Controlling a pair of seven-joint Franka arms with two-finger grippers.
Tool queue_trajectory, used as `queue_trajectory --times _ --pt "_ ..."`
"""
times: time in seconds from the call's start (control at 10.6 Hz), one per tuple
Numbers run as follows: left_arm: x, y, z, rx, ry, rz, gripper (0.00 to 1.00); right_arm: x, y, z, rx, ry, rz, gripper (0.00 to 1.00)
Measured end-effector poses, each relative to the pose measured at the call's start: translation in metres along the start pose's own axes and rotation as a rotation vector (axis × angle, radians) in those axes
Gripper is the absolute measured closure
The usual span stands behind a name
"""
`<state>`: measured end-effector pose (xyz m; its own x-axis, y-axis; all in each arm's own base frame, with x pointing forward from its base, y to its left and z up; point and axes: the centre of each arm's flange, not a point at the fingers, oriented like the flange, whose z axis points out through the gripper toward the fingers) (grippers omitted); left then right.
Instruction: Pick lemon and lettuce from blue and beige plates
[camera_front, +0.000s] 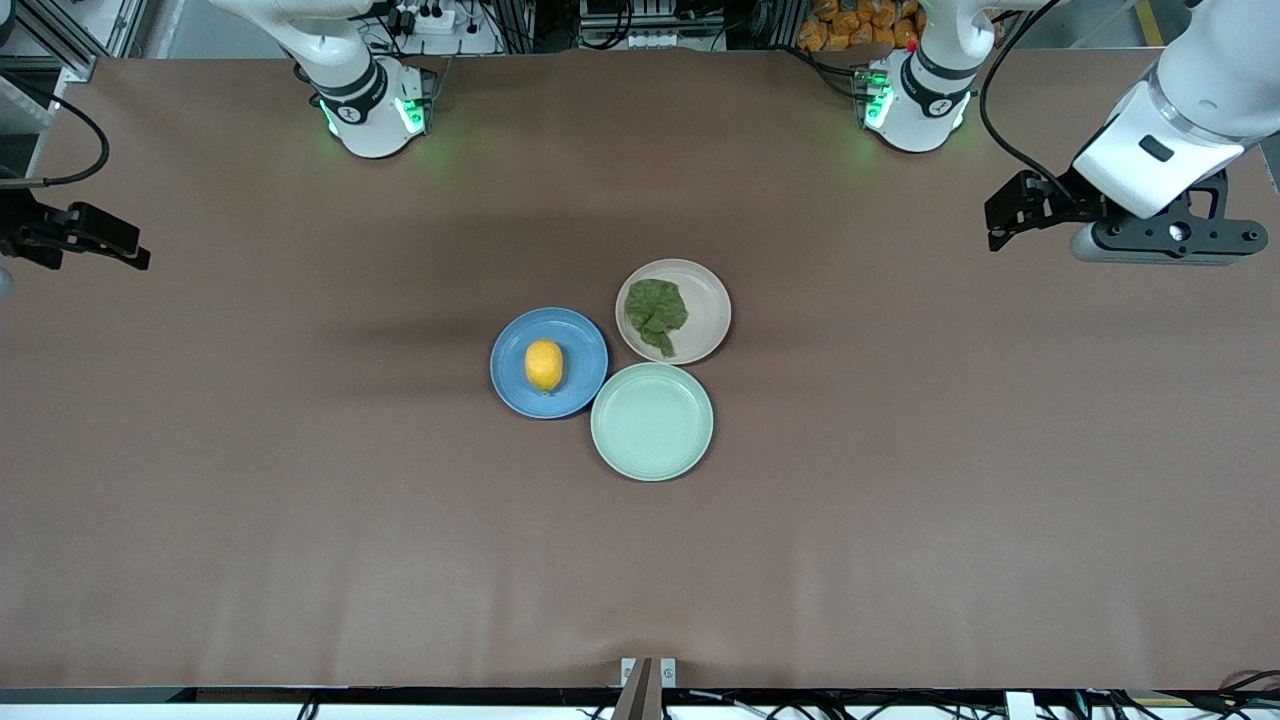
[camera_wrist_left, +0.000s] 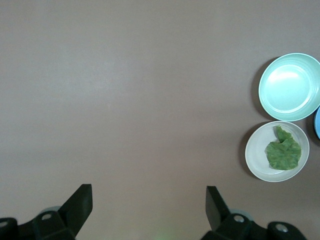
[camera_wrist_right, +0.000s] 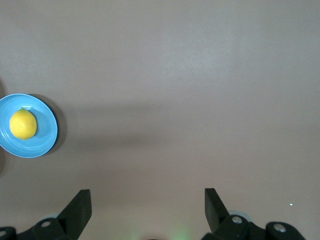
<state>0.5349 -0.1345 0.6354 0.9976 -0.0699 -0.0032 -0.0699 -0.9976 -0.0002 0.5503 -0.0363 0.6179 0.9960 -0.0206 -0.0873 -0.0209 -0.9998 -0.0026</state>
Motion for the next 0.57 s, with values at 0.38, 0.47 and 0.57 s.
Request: queue_trajectory --times 0.38,0.47,0.57 --pt "0.0005 -0.0008 0.0006 0.000 -0.001 0.000 0.00 -0.0002 0.0001 0.0002 0.000 -0.002 0.000 0.00" --pt "0.0009 -0.0009 0.0013 0.000 -0.002 0.000 0.00 -0.0003 0.0001 0.0003 0.000 -0.003 0.000 0.00" --pt "0.0014 -0.0010 0.0022 0.000 -0.004 0.000 0.00 -0.0003 0.0001 0.0003 0.000 -0.003 0.000 0.00"
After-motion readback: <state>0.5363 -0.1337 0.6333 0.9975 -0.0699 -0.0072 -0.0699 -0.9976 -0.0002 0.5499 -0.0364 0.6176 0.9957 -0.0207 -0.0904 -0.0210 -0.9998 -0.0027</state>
